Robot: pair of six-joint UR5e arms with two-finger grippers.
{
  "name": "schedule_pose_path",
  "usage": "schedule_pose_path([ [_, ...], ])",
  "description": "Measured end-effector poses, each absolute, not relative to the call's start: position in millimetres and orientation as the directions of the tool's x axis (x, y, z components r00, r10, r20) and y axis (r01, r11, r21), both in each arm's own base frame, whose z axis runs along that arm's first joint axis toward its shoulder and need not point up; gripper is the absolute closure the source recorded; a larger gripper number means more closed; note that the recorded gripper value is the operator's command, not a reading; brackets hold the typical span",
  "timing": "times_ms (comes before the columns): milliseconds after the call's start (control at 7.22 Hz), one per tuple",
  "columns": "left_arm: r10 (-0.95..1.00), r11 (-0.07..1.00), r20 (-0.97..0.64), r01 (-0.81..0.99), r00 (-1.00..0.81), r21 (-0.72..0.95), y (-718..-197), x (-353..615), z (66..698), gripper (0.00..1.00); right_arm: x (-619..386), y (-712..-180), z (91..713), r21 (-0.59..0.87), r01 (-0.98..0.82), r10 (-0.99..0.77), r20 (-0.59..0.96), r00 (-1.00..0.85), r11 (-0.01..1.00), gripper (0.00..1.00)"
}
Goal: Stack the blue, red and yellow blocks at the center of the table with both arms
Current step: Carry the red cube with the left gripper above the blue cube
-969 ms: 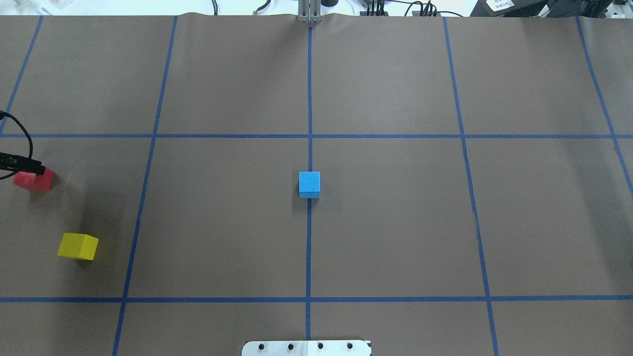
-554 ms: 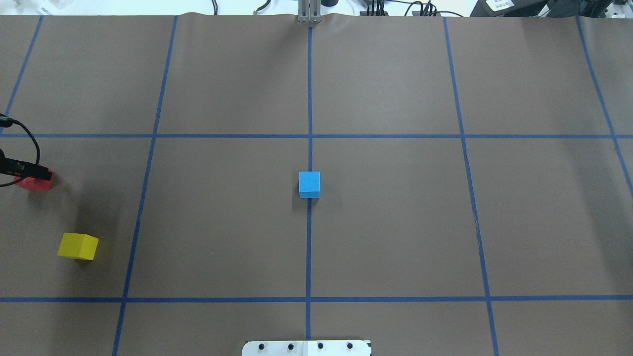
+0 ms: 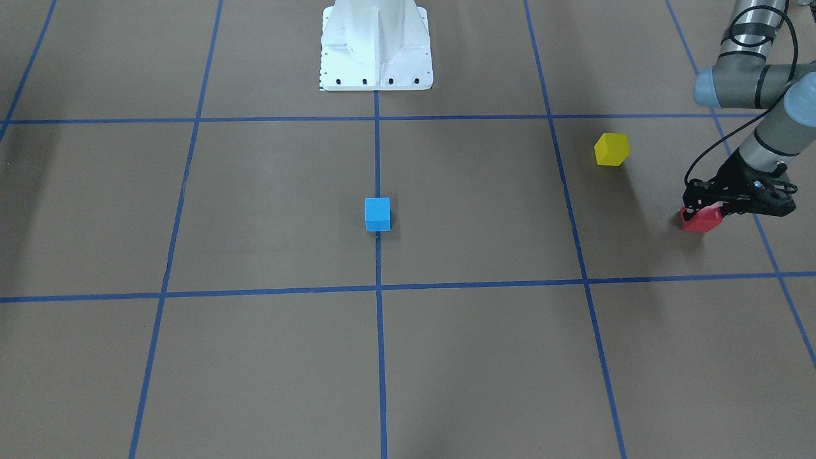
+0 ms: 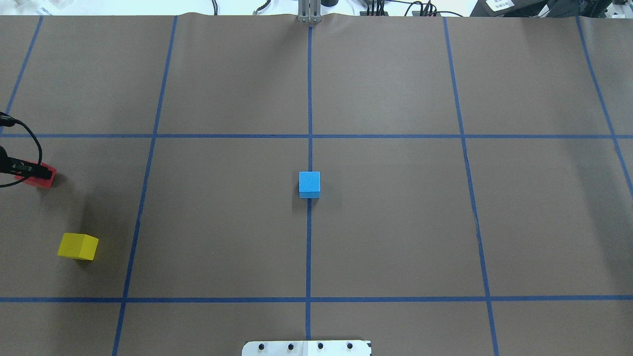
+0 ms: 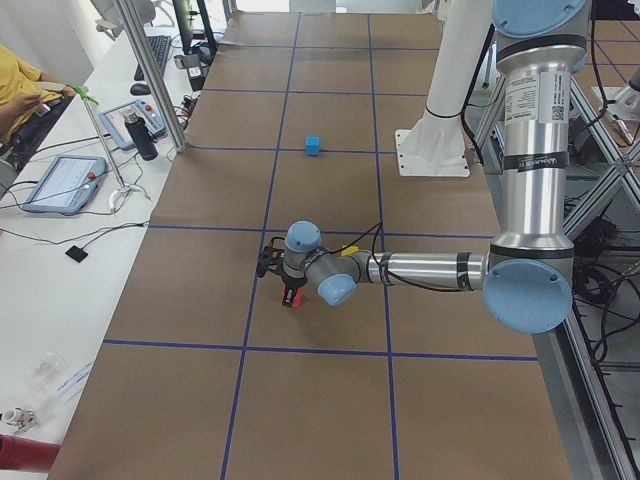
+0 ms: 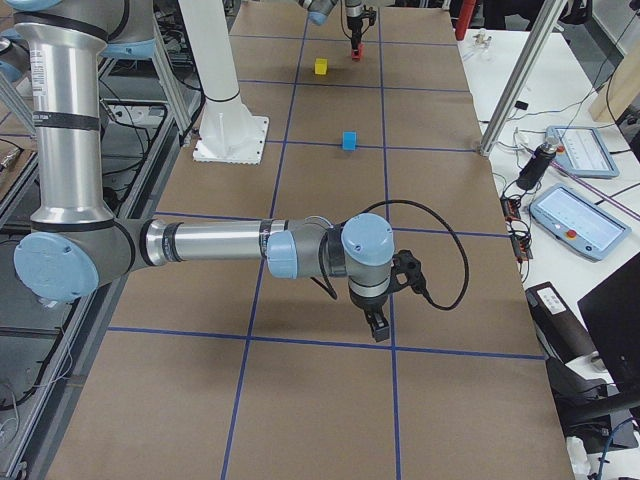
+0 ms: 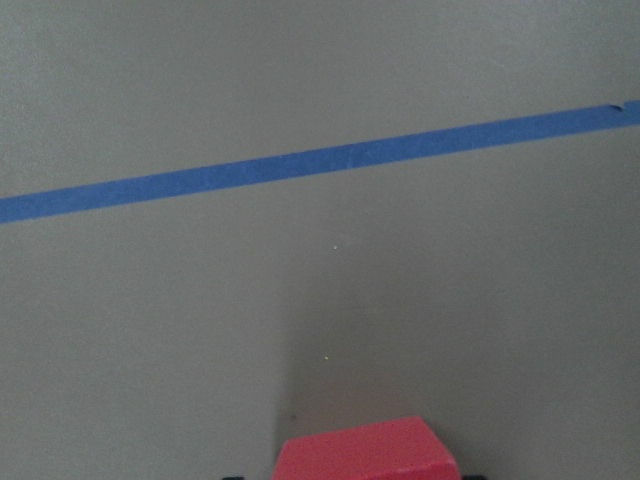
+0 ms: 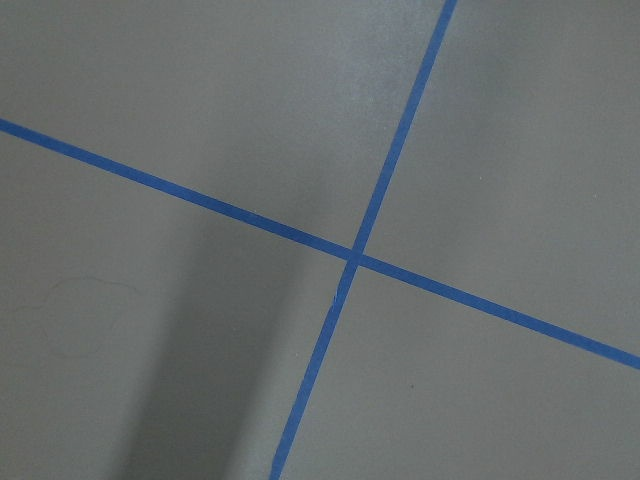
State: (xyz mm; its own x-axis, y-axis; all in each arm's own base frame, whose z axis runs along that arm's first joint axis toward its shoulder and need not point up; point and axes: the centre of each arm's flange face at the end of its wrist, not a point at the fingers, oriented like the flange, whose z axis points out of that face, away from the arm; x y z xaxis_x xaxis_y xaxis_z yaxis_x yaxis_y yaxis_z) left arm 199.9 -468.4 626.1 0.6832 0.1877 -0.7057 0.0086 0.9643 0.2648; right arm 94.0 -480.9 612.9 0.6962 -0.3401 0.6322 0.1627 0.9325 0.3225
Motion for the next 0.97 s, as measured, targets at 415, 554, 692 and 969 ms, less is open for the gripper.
schedule_pose_path([
  [415, 0.171, 0.971, -0.712, 0.005, 0.681, 0.238, -504.5, 224.0, 505.9, 1.0, 94.9, -469.8, 634.2, 0.274, 0.157, -0.302, 0.641, 0.706, 0.949, 0.0],
  [554, 0.155, 0.976, -0.713, 0.006, 0.683, 0.218, -520.0, 241.1, 443.6, 1.0, 97.5, -458.7, 650.9, 0.237, 0.165, -0.28, 0.62, 0.733, 0.957, 0.0],
  [692, 0.132, 0.982, -0.719, 0.009, 0.682, 0.189, -527.5, 269.6, 387.5, 1.0, 100.1, -450.1, 662.5, 0.209, 0.172, -0.265, 0.596, 0.758, 0.963, 0.0],
  [969, 0.053, 0.994, -0.731, 0.037, 0.68, 0.106, -516.2, 371.0, 274.6, 1.0, 101.9, -444.1, 669.8, 0.186, 0.172, -0.249, 0.581, 0.775, 0.967, 0.0],
])
